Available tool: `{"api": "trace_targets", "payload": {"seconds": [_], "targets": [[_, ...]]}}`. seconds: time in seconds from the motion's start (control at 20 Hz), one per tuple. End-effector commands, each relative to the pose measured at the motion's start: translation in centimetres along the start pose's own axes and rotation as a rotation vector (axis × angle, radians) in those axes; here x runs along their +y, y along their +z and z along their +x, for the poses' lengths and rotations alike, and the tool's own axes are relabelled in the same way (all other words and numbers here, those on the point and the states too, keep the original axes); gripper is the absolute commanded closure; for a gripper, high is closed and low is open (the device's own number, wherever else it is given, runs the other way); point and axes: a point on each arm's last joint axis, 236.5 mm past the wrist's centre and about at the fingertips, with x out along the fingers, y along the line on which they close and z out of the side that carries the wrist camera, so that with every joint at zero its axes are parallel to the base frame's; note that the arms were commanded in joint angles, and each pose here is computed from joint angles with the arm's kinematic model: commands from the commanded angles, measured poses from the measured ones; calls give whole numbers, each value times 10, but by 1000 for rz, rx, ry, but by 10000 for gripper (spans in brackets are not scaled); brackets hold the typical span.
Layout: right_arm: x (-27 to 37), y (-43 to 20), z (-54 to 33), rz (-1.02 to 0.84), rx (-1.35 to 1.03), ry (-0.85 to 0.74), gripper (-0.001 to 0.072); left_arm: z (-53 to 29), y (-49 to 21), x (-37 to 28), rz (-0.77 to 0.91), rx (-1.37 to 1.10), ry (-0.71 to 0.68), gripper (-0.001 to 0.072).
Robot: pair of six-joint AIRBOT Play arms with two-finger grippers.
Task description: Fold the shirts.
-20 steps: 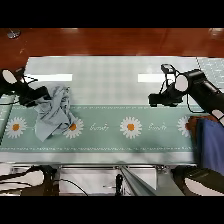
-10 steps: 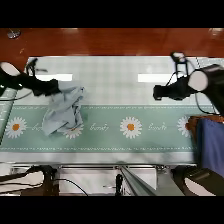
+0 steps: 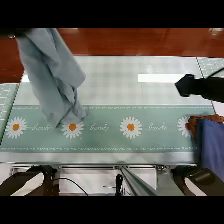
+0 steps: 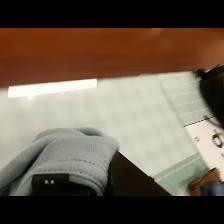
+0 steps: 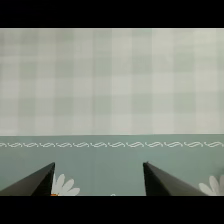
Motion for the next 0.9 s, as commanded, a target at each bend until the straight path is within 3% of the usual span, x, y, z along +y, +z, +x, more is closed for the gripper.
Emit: {"api": "trace_targets", "payload": {"seconds": [0.0, 0.25, 0.6, 0.7, 0.85], "targets": [[-2, -3, -39, 21, -58, 32, 82, -49, 51, -104, 135, -164, -153, 685], [-4, -9, -70, 27, -103, 59, 89, -97, 90, -200, 208, -363, -345, 685], [-6, -9, -75, 25, -115, 59, 89, -55, -3, -282, 192, -157, -620, 685], [-7, -9, -75, 23, -118, 53, 89, -34, -37, -273, 155, -91, -606, 686], [-12, -8, -75, 19, -121, 33, 89, 4, -95, -192, 33, 57, -428, 685]]}}
